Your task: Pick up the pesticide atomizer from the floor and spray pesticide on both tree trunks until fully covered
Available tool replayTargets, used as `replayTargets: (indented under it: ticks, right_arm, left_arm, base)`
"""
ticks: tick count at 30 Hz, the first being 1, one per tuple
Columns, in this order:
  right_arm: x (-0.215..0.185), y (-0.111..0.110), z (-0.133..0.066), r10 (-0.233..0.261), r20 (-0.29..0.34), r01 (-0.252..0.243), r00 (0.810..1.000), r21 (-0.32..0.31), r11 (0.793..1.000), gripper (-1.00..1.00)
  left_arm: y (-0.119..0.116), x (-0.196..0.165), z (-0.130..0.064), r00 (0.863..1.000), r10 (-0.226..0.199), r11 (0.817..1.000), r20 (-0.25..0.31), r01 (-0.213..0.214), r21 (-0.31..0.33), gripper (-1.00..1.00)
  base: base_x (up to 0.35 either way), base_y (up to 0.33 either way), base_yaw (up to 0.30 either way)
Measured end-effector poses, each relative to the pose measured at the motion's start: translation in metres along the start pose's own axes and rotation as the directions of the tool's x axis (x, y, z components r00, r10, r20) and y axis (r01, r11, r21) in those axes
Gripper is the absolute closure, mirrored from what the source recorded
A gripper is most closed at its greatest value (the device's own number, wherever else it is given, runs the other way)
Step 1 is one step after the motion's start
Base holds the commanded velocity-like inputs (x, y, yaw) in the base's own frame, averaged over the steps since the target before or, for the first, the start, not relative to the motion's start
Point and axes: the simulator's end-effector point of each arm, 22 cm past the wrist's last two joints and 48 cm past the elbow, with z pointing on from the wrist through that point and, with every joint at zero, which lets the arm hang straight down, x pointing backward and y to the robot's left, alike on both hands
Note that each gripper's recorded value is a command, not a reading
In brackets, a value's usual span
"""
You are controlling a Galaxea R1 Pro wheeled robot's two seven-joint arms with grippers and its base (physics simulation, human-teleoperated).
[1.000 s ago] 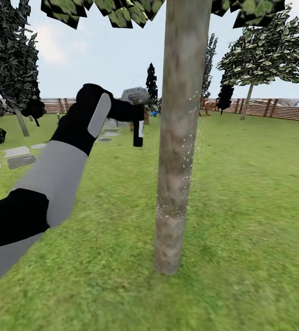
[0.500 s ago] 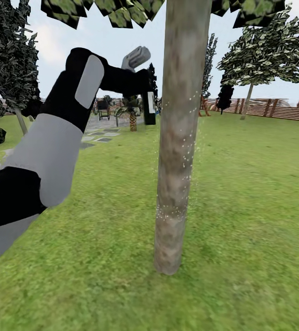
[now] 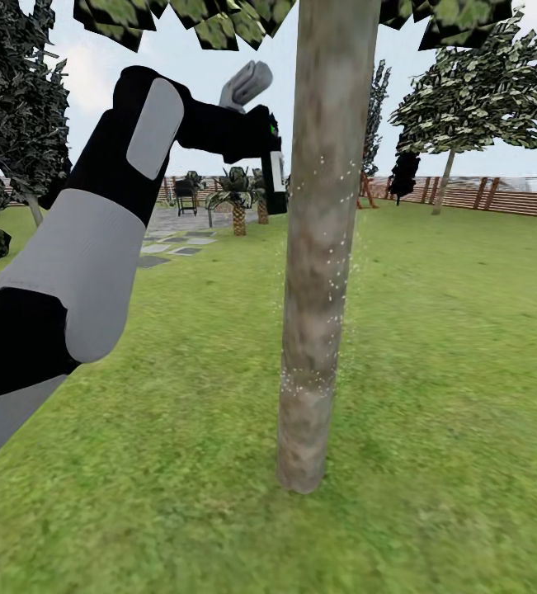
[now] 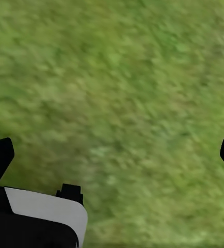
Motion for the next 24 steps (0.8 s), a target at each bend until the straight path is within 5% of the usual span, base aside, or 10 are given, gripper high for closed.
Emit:
replayTargets:
  ticks: [7,18,21,24]
  right_arm:
    - [0.000,0.000,0.000,0.000,0.000,0.000,1.000,0.000,1.000,-1.00]
    - [0.000,0.000,0.000,0.000,0.000,0.000,1.000,0.000,1.000,-1.00]
    - [0.000,0.000,0.000,0.000,0.000,0.000,1.000,0.000,1.000,-1.00]
    - [0.000,0.000,0.000,0.000,0.000,0.000,1.000,0.000,1.000,-1.00]
  left_arm:
    - [0.014,0.022,0.010,0.998,-0.027,0.999,-0.062,0.026,-0.024,1.00]
    - [0.023,0.057,0.025,0.987,0.011,0.998,-0.159,-0.022,-0.064,1.00]
    - [-0.001,0.074,0.031,0.980,0.012,0.998,-0.199,-0.001,0.056,1.00]
    - [-0.008,0.082,0.034,0.974,0.041,0.996,-0.221,-0.024,0.082,1.00]
  base:
    - [0.000,0.000,0.000]
    - [0.000,0.000,0.000]
    - [0.000,0.000,0.000]
    - [0.000,0.000,0.000]
